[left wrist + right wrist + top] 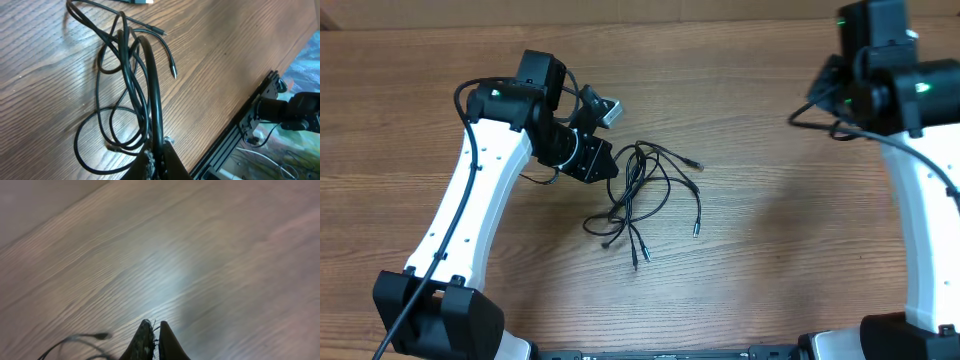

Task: Untangle cables
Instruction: 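Release the cables and raise the right gripper away to the right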

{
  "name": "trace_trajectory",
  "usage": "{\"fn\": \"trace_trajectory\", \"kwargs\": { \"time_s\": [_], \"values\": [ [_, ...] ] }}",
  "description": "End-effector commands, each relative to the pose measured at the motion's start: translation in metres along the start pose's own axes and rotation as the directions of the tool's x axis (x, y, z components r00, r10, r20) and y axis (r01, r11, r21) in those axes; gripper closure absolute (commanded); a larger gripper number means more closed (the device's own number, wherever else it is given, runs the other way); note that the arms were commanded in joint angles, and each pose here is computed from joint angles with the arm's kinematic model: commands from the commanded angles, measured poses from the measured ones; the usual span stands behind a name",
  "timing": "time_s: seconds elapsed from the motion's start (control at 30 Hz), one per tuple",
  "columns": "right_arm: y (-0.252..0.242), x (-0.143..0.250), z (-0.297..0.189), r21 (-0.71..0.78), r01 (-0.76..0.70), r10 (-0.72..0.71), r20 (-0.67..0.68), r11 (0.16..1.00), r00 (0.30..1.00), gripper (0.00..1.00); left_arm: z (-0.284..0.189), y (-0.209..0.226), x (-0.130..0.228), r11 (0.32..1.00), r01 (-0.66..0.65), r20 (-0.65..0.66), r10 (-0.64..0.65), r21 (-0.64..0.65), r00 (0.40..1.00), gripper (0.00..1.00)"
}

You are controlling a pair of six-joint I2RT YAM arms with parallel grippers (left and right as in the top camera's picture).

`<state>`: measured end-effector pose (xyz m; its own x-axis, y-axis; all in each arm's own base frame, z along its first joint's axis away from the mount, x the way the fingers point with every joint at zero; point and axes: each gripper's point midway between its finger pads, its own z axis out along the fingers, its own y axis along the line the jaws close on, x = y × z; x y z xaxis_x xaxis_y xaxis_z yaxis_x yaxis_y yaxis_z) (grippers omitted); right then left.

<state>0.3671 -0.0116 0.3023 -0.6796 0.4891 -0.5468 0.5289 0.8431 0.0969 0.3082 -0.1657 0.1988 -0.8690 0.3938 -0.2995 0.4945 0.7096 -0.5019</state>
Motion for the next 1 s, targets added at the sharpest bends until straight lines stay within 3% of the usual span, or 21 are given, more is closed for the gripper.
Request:
{"fn": "trace_trajectory", "kwargs": {
  "time_s": [0.0, 0.1, 0.17, 0.27, 0.33, 0.4, 0.67, 0.77, 0.97],
  "values": [
    [0.007, 0.001, -0.012, -0.082, 0.043, -0.044, -0.014, 0.996, 0.999, 0.91, -0.002, 0.004, 0.002, 1.000, 0.016, 0.003, -0.016, -0.005, 1.000, 0.96],
    [0.030, 0.020, -0.017, -0.230, 0.180, -0.202, -0.075, 0.956, 0.976, 0.56, -0.002, 0.003, 0.002, 1.000, 0.017, 0.005, -0.017, 0.002, 1.000, 0.96],
    [0.049, 0.035, -0.025, -0.365, 0.263, -0.317, -0.097, 0.893, 0.943, 0.52, -0.002, -0.001, 0.001, 1.000, 0.017, 0.010, -0.017, 0.022, 1.000, 0.96],
    [0.075, 0.064, -0.046, -0.591, 0.376, -0.512, -0.073, 0.713, 0.856, 0.50, -0.006, -0.003, -0.001, 1.000, 0.008, 0.022, -0.008, 0.020, 1.000, 0.96],
    [0.083, 0.081, -0.059, -0.693, 0.432, -0.616, -0.022, 0.577, 0.787, 0.39, -0.011, -0.006, -0.005, 1.000, -0.005, 0.041, 0.005, 0.017, 0.999, 0.96],
    [0.084, 0.091, -0.065, -0.732, 0.470, -0.676, 0.017, 0.494, 0.736, 0.30, -0.018, -0.012, -0.013, 0.999, -0.026, 0.071, 0.024, 0.026, 0.997, 0.96],
    [0.099, 0.128, -0.071, -0.835, 0.515, -0.783, 0.185, 0.194, 0.594, 0.31, -0.083, -0.053, -0.048, 0.997, -0.082, 0.215, 0.078, 0.009, 0.973, 0.96],
    [0.105, 0.137, -0.061, -0.837, 0.519, -0.792, 0.196, 0.172, 0.579, 0.31, -0.102, -0.065, -0.053, 0.996, -0.085, 0.254, 0.082, 0.000, 0.964, 0.96],
    [0.135, 0.157, -0.054, -0.863, 0.503, -0.770, 0.287, 0.051, 0.570, 0.43, -0.132, -0.086, -0.057, 0.994, -0.105, 0.309, 0.103, -0.012, 0.946, 0.96]
  ]
}}
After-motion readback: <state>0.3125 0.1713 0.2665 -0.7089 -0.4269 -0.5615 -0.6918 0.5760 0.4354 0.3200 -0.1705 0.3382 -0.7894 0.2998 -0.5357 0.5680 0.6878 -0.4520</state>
